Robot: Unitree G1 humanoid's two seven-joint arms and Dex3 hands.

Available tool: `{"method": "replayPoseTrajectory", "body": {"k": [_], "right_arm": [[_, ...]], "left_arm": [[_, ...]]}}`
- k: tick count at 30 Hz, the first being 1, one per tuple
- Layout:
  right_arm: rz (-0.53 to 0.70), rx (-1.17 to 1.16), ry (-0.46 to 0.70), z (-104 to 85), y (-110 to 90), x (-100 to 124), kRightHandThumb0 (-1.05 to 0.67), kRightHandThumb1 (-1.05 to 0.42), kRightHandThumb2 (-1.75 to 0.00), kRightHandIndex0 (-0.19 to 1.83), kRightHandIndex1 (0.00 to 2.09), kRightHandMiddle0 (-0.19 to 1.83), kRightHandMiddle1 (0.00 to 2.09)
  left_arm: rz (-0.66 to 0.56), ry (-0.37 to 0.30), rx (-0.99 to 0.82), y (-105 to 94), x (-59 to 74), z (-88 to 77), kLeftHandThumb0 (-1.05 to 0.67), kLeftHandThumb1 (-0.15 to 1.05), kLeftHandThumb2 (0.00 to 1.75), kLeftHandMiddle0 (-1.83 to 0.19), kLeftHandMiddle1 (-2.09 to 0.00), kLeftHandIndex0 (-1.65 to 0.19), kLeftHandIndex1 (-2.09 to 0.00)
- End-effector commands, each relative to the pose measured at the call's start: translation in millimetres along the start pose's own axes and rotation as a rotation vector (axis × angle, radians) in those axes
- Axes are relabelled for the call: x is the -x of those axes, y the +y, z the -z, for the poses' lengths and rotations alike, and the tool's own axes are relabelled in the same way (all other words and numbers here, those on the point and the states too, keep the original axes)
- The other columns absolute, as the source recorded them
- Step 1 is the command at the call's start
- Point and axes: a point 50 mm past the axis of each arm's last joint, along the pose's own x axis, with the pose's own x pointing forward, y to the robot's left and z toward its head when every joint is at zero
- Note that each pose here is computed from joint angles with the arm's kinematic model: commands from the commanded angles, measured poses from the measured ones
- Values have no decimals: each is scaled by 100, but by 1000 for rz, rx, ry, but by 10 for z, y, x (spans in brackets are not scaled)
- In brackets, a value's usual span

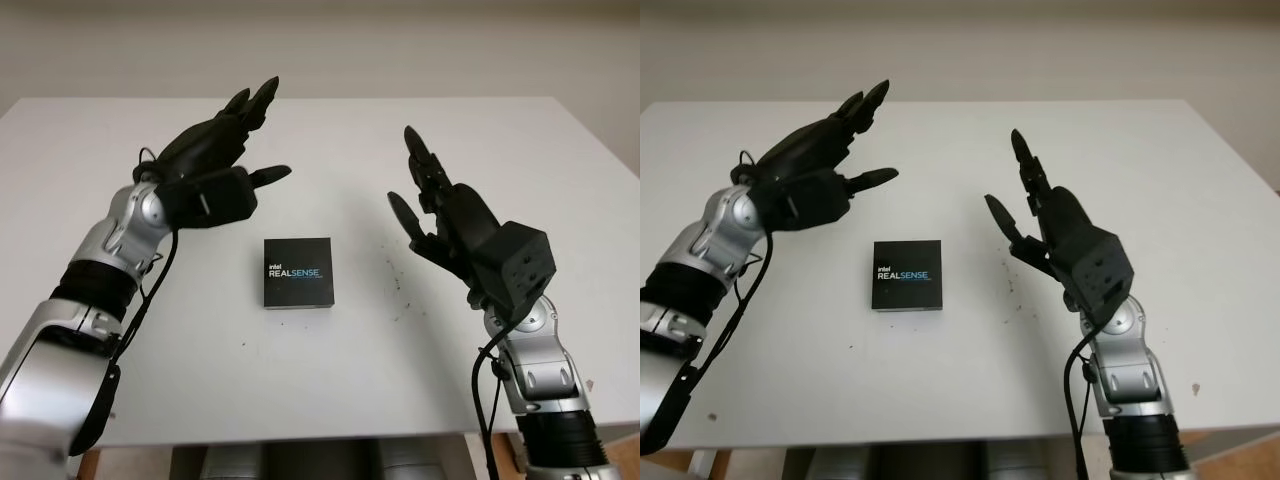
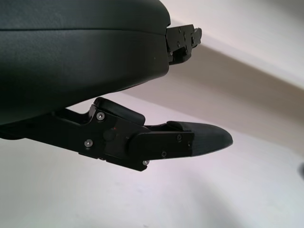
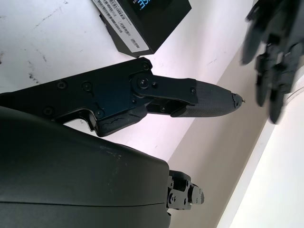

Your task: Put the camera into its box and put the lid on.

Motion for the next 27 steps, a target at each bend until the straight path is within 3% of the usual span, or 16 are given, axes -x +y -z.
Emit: {"method": "replayPoseTrajectory", "body": {"k": [1, 7, 13, 20, 27], "right_arm": [[7, 11, -13, -37, -38, 4, -77, -105, -53, -12, 5, -9, 5], [8, 7, -8, -22, -44, 5, -76, -105, -53, -13, 5, -10, 5], [15, -6, -16, -30, -52, -1, -74, -105, -53, -13, 5, -10, 5], [120, 7, -36, -81, -115, 6, -75, -105, -55, -14, 5, -10, 5], [166, -110, -70, -127, -154, -21, -76, -105, -51, -19, 2, -14, 4]], "left_arm": [[-3, -63, 40, 73, 166, -100, -84, 105, 34, 19, 0, 19, 0], [72, -167, 7, 77, 650, -338, -98, 103, 17, 19, 0, 19, 0], [132, -130, -153, 52, 974, -486, -104, 103, 8, 19, 0, 19, 0], [178, -99, -286, -109, 1181, -534, -105, 102, 6, 19, 0, 19, 0], [145, -41, -387, -332, 1225, -463, -103, 98, 4, 19, 0, 19, 0]]}}
